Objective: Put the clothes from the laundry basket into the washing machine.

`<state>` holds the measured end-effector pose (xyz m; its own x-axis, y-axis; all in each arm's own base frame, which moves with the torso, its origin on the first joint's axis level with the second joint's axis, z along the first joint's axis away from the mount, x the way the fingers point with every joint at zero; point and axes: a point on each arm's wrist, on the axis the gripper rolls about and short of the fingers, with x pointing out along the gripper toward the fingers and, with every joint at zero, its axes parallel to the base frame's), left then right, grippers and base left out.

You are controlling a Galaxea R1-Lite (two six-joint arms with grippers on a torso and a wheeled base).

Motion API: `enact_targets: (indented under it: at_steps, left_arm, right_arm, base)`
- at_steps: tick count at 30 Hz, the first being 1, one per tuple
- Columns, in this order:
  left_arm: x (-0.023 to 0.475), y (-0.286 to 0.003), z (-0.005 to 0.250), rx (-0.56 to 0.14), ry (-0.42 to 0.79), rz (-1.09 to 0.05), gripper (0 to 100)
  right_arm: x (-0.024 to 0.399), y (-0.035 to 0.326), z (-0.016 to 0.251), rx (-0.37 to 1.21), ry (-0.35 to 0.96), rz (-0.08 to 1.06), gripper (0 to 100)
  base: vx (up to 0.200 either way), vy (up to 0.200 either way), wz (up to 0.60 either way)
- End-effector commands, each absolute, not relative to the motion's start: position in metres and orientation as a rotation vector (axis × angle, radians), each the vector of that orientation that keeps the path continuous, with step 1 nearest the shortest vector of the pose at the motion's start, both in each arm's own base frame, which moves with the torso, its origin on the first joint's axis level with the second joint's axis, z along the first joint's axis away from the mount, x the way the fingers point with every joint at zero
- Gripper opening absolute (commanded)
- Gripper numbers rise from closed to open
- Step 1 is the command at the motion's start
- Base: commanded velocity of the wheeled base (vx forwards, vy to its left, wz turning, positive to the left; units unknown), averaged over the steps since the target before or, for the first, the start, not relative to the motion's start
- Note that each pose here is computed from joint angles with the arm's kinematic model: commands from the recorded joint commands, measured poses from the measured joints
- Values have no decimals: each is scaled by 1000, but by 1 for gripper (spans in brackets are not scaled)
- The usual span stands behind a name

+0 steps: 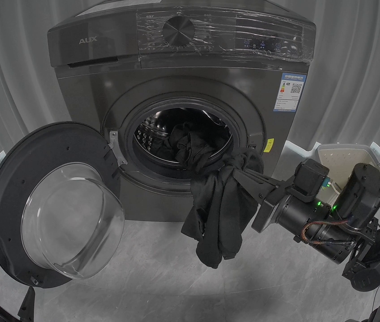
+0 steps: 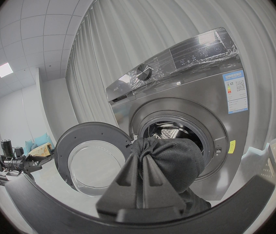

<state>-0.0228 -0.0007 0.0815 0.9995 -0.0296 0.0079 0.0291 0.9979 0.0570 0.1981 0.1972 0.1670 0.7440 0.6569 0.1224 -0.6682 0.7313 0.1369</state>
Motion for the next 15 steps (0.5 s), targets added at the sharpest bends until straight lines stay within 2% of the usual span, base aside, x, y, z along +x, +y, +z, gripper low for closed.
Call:
enact_targets:
  at_steps: [1,13,14,15]
  left_arm:
    - [-23,-1,76,58,-9,-29,100]
    - [-23,-1,76,58,-10,-29,100]
    - [-25,-1,86,36,-62,-16,100]
    - [-31,-1,110,27,-166,-12,100]
  right_arm:
    - [201,201,164,175,-59,731,0]
    - [209,209,166,181,-77,734,0]
    - [210,210,168,184,-84,734,0]
    - [210,210,169,185,-87,734,0]
  base:
    - [0,0,0]
    - [0,0,0]
    - [0,0,0]
    - [0,0,0]
